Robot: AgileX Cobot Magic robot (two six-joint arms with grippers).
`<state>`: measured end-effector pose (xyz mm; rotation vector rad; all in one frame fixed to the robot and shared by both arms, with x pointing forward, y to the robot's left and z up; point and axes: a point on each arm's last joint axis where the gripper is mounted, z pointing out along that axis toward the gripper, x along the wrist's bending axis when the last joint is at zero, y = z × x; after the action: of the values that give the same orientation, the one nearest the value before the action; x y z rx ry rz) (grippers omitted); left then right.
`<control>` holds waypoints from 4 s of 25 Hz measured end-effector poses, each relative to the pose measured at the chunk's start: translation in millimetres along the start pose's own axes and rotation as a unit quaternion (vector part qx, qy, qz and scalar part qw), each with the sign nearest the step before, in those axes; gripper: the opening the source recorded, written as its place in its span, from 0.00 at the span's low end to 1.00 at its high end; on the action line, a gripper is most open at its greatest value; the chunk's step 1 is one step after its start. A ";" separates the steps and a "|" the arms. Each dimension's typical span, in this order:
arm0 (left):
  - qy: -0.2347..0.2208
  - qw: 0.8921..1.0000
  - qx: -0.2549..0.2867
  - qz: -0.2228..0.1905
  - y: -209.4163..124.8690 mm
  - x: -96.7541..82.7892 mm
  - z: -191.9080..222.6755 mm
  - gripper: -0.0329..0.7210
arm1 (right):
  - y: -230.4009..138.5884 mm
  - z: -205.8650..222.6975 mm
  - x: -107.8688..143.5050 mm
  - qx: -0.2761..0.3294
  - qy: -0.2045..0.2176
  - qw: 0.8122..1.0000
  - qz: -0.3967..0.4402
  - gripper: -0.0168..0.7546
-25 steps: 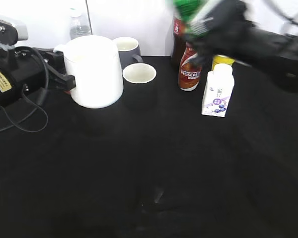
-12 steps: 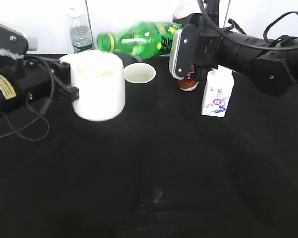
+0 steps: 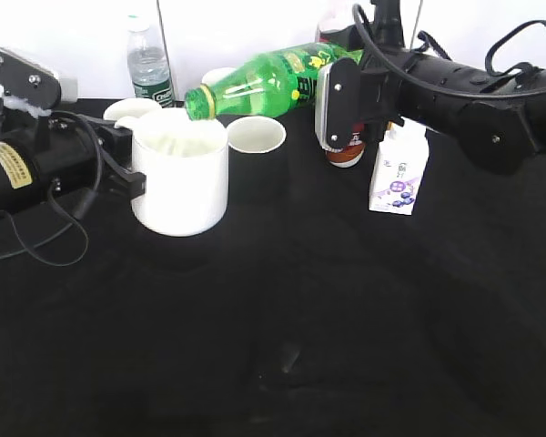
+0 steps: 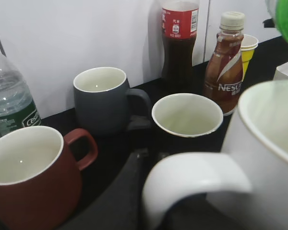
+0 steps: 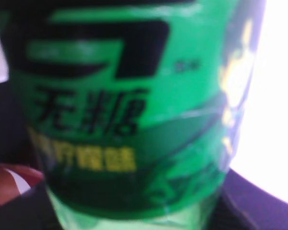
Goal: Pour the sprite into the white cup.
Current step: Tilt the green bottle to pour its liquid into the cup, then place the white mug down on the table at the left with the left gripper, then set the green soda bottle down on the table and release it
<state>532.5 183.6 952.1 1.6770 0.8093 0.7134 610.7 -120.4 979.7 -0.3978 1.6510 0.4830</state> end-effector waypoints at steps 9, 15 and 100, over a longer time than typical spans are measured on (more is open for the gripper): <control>-0.002 1.000 0.000 0.003 -0.1 -0.4 0.0 0.12 | -0.6 0.0 -2.8 0.004 -0.015 1.000 -0.026 0.53; -0.003 1.000 0.000 0.004 -0.1 -0.5 0.0 0.12 | -0.6 -0.1 -4.4 0.004 -0.024 0.999 -0.032 0.53; 0.129 0.988 -0.019 -0.080 -16.6 51.5 3.3 0.53 | -161.1 -28.9 124.2 0.137 -0.093 0.723 0.671 0.78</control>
<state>562.8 226.4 937.9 1.4834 1.0933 0.8377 653.5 -270.4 846.1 1.1729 1.5347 1.2487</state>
